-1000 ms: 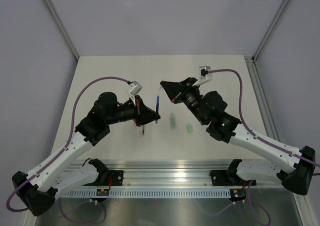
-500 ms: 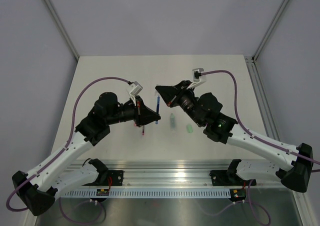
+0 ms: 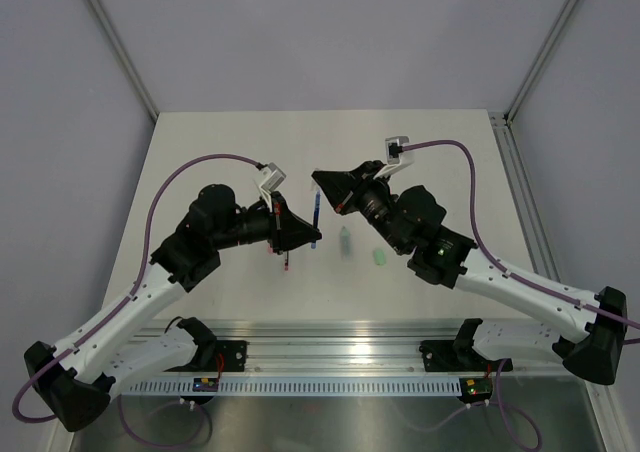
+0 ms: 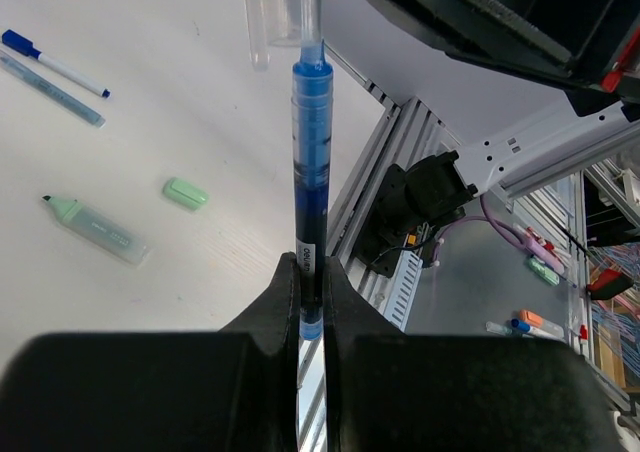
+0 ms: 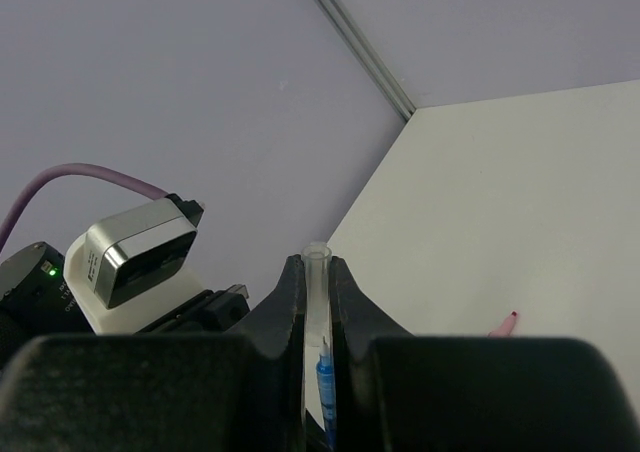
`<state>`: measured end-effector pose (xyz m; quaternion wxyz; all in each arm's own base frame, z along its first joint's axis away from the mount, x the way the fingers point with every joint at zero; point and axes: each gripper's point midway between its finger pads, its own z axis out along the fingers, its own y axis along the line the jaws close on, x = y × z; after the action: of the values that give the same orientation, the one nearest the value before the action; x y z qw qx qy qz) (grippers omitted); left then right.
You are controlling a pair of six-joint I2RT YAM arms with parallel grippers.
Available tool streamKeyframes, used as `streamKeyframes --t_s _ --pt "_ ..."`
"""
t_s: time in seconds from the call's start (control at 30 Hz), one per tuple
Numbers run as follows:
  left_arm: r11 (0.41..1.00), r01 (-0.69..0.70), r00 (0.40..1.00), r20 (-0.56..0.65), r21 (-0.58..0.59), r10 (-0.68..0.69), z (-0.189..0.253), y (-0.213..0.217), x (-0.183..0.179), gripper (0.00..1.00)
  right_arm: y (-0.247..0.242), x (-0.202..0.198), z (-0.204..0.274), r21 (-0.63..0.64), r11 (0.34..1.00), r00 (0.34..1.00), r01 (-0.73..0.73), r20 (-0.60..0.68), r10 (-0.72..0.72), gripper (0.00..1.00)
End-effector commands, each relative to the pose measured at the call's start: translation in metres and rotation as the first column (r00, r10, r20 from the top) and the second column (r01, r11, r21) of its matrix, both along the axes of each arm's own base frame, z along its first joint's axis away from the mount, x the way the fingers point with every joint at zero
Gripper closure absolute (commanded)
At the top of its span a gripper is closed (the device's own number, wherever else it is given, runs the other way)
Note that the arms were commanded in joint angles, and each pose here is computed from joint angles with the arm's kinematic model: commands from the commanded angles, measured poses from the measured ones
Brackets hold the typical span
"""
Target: Insert the pens into the pen caps
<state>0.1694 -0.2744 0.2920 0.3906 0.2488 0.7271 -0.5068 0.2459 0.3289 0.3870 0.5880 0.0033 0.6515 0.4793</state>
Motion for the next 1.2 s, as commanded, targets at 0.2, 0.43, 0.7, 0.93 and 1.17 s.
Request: streamKeyframes --t_s 0.2,0.43,0.7,0.93,1.17 --pt "0.999 0.028 0.999 0.044 -0.030 -0.027 0.012 -0.005 0.001 1.00 -0.015 0.003 0.044 -0.021 0.997 0.995 0.072 0.072 -0.071 1.00" --pt "0.999 0.029 0.998 0.049 -0.034 -0.028 0.013 -0.005 0.000 1.00 -0.016 0.004 0.029 -0.046 0.996 0.996 0.077 0.051 -0.074 1.00" --pt "0.999 0.027 0.998 0.055 -0.036 -0.025 0.014 -0.004 0.000 1.00 -0.008 0.006 0.014 -0.083 0.994 0.998 0.065 0.034 -0.062 1.00" --pt "0.999 0.021 0.998 0.062 -0.042 -0.018 0.016 -0.003 0.000 1.00 -0.007 0.005 -0.007 -0.101 0.993 0.999 0.054 -0.004 -0.055 1.00" --pt "0.999 0.011 0.998 0.063 -0.040 -0.008 0.016 -0.002 0.001 1.00 -0.009 0.000 -0.014 -0.093 0.995 0.999 0.039 -0.018 -0.041 0.99"
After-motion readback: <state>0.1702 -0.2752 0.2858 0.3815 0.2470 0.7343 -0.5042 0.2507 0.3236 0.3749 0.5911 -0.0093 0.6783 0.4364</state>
